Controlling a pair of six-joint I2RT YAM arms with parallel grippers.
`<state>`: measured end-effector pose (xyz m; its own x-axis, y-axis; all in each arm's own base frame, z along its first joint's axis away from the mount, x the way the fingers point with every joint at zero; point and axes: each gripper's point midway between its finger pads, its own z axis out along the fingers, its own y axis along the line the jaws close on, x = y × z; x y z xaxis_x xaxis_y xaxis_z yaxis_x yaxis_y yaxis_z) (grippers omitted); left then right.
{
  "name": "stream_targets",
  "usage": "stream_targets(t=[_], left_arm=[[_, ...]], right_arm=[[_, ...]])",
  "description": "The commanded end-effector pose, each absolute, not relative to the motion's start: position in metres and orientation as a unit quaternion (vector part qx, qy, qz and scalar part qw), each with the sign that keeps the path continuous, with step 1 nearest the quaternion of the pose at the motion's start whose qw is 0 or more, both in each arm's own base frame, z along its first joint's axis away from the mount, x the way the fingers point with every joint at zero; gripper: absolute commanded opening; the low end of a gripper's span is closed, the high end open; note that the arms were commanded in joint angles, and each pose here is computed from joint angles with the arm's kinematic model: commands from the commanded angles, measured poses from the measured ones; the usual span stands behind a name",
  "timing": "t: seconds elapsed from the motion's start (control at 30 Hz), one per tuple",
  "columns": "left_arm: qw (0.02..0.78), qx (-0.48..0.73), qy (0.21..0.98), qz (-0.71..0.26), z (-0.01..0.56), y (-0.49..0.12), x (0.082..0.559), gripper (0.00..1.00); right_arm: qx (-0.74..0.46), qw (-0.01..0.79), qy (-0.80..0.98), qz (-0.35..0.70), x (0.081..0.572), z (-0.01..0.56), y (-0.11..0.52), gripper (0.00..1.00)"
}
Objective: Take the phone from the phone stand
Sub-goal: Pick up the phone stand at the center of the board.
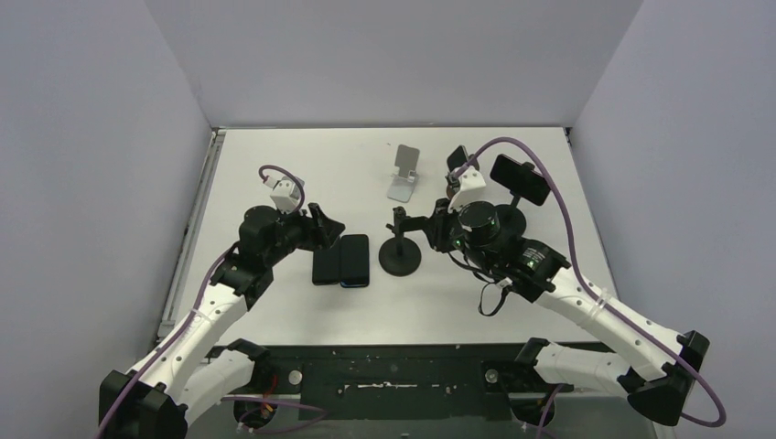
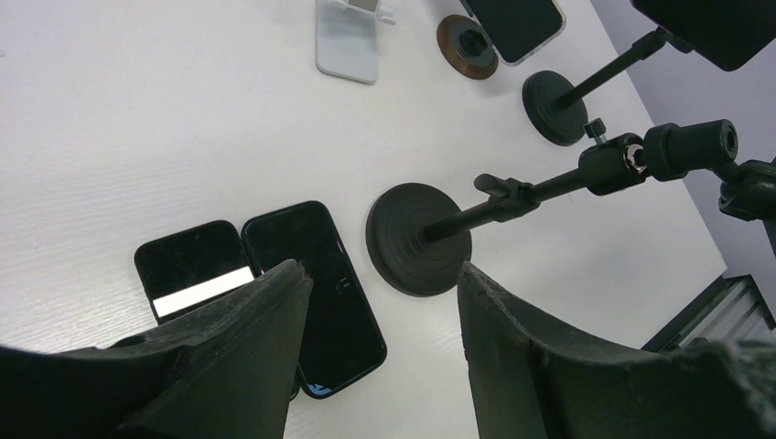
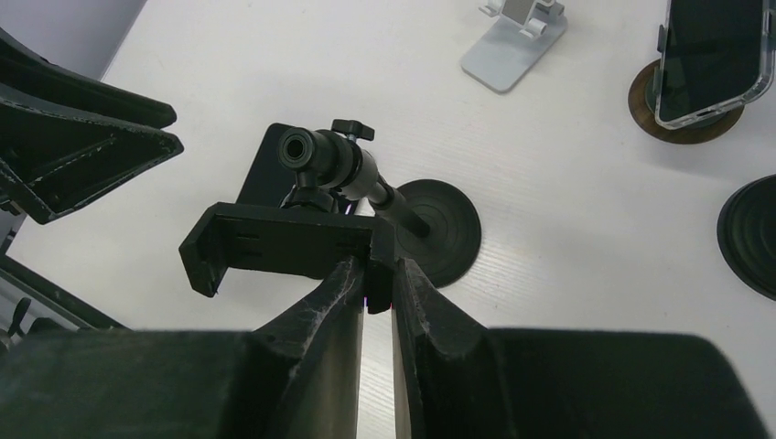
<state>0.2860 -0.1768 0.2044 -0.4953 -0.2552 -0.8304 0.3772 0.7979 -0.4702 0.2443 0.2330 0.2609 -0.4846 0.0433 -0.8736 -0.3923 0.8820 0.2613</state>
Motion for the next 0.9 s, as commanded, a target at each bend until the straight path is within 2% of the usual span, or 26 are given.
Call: stream_targets(t=[0.0,0.4,0.7,0.87], left_arm=[[0.528,0.046,0.786,-0.317,0.219,-0.177,0.29,0.58],[0.544,0.028,0.785,-0.296,0.224,-0.167,0.294,0.58],[0.546,0.009,0.793,-0.269,0.222,-0.155,0.293,0.57],[0.561,-0.03,0.798,-0.217,0.224,-0.131,0.297,0.57]], right_arm=[[-0.1,0.526,0.812,0.232,0.251,0.296,0.234,0.0],[-0.105,0.564,0.774,0.268,0.258,0.374,0.248,0.0],[-0.1,0.592,0.749,0.281,0.285,0.4,0.275,0.0],[-0.093,0.608,0.735,0.286,0.306,0.411,0.29,0.0]])
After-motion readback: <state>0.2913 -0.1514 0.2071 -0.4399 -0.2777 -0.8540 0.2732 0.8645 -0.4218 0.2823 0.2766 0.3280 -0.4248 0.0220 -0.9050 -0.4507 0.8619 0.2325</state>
